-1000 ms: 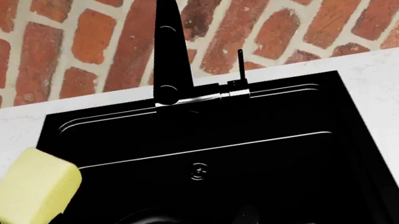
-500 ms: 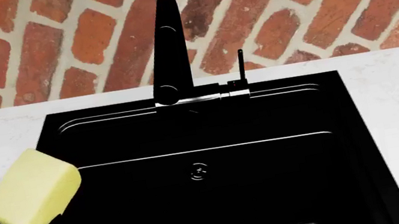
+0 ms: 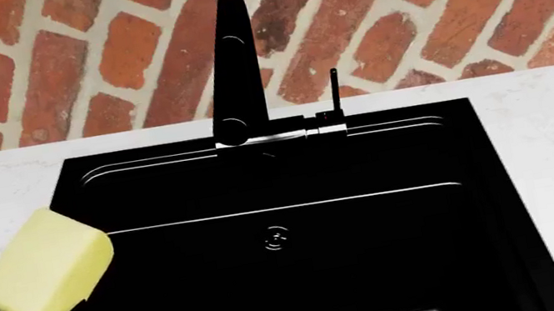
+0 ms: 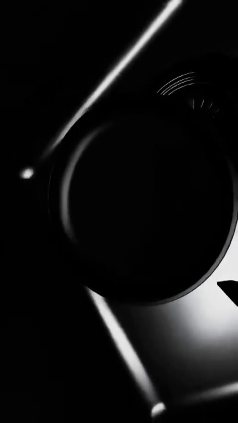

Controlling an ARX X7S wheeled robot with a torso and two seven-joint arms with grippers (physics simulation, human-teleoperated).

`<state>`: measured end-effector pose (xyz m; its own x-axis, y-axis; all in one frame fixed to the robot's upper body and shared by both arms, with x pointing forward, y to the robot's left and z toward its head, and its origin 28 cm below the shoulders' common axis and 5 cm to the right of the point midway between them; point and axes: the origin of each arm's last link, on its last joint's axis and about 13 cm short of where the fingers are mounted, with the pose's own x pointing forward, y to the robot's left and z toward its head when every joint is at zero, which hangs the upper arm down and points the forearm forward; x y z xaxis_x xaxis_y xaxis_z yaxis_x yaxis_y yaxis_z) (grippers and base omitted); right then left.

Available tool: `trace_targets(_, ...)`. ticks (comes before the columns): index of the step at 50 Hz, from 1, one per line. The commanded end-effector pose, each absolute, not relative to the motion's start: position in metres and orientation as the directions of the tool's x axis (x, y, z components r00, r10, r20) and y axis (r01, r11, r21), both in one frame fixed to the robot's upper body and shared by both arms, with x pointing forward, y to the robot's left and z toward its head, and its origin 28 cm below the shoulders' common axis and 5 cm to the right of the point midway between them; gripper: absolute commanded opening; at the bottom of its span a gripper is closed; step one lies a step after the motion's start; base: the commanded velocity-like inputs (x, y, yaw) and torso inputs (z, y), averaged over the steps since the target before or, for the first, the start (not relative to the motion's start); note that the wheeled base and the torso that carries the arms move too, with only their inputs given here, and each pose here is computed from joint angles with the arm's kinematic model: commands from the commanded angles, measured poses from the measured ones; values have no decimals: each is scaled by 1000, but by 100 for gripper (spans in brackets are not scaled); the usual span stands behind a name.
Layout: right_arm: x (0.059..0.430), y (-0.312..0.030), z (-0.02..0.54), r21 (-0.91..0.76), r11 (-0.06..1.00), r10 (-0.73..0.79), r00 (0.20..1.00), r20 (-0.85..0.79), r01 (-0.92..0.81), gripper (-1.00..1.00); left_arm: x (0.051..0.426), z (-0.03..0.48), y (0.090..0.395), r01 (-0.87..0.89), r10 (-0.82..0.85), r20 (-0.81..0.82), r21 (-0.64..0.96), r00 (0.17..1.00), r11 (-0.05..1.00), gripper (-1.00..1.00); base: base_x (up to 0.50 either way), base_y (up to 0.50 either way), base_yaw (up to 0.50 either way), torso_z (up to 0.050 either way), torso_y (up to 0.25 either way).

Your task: Pick the pan and sponge and place them into the sink. Then turn on the water.

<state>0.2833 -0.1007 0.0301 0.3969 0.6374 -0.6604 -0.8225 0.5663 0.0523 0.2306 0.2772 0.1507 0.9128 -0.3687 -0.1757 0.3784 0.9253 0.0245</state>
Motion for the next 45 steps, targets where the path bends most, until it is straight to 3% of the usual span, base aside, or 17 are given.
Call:
trace_targets(1, 284, -105, 52, 14, 586, 636, 449, -628, -810, 100, 231, 151, 275, 377, -369, -174, 15, 913, 926, -100, 0, 0, 0, 0, 0)
trace_targets(16, 273, -125, 113, -99, 667, 610, 617, -498, -739, 100, 230, 155, 276, 379, -370, -173, 20, 913, 925, -100, 0, 0, 0, 1, 1)
trace_targets(30, 257, -151, 155, -186, 816, 486, 823, -292, -548, 100, 232, 157, 271, 399, -387, -180, 36, 905, 916, -100, 0, 0, 0, 0, 0)
trace_targets(45, 240, -177, 181, -202, 911, 345, 933, -104, -360, 100, 242, 165, 252, 483, -459, -208, 79, 864, 872, -100, 0, 0, 0, 0, 0)
